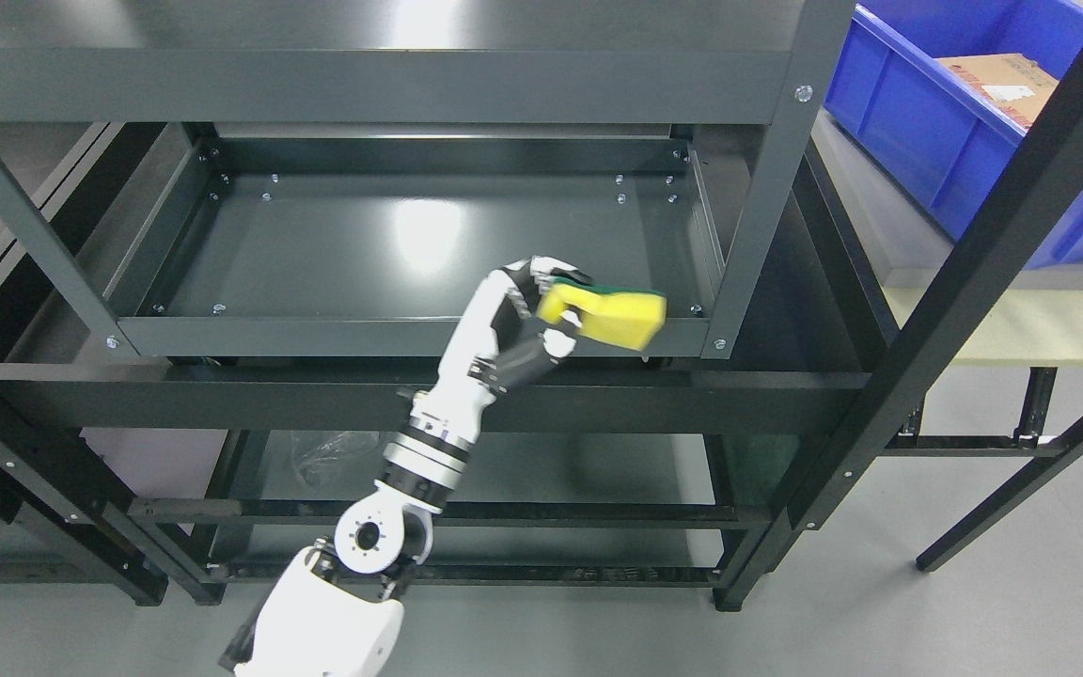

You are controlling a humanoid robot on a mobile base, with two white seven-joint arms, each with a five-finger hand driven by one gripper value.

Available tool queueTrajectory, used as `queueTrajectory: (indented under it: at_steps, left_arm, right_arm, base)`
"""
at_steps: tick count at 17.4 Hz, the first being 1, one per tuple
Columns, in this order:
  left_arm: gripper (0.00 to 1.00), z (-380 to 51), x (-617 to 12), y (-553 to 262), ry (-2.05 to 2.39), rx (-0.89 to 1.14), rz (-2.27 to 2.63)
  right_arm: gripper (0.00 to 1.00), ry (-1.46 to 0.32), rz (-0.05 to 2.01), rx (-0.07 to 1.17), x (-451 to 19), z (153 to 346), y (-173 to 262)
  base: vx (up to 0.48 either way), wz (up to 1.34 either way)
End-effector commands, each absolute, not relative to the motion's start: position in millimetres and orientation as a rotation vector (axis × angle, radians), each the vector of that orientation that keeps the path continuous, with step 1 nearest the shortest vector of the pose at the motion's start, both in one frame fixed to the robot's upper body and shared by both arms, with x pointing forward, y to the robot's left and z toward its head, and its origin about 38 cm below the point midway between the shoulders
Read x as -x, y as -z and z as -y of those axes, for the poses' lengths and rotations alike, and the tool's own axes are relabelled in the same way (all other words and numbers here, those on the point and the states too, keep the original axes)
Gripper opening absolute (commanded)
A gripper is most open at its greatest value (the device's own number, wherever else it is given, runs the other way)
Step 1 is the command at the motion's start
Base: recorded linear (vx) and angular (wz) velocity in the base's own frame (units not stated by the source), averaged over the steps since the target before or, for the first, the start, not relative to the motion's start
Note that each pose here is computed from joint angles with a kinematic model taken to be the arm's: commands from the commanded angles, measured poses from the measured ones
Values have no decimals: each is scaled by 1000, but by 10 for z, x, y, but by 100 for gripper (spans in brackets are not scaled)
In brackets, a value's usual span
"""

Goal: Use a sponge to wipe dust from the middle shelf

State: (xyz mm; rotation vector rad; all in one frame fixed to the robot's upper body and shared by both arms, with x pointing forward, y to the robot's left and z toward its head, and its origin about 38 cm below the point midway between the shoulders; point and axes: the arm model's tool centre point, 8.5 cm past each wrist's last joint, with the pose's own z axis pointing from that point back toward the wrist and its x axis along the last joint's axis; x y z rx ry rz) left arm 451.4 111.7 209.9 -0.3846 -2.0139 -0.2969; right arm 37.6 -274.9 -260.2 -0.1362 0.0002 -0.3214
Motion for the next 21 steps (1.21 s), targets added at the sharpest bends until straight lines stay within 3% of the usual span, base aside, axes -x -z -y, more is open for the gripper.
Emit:
queueTrajectory:
  at_steps: [1, 4, 9, 21]
  left_arm:
    - [1, -2681, -4671, -2460, -126, 80, 1979]
    - [1, -3079, -4615, -2754, -222, -54, 1913]
    - [1, -3311, -4382, -2815, -274, -108, 1971]
    - [1, -3000, -4019, -2068, -111, -61, 1998]
  right_arm:
    - [100, 323, 19, 153, -434, 2873, 2589]
    - [100, 323, 19, 153, -434, 2873, 2589]
    - [100, 323, 19, 153, -434, 2873, 2589]
    - [100, 323, 19, 153, -434, 2873, 2589]
  base:
    - [0, 0]
    - [0, 0]
    - [0, 0]
    - [0, 0]
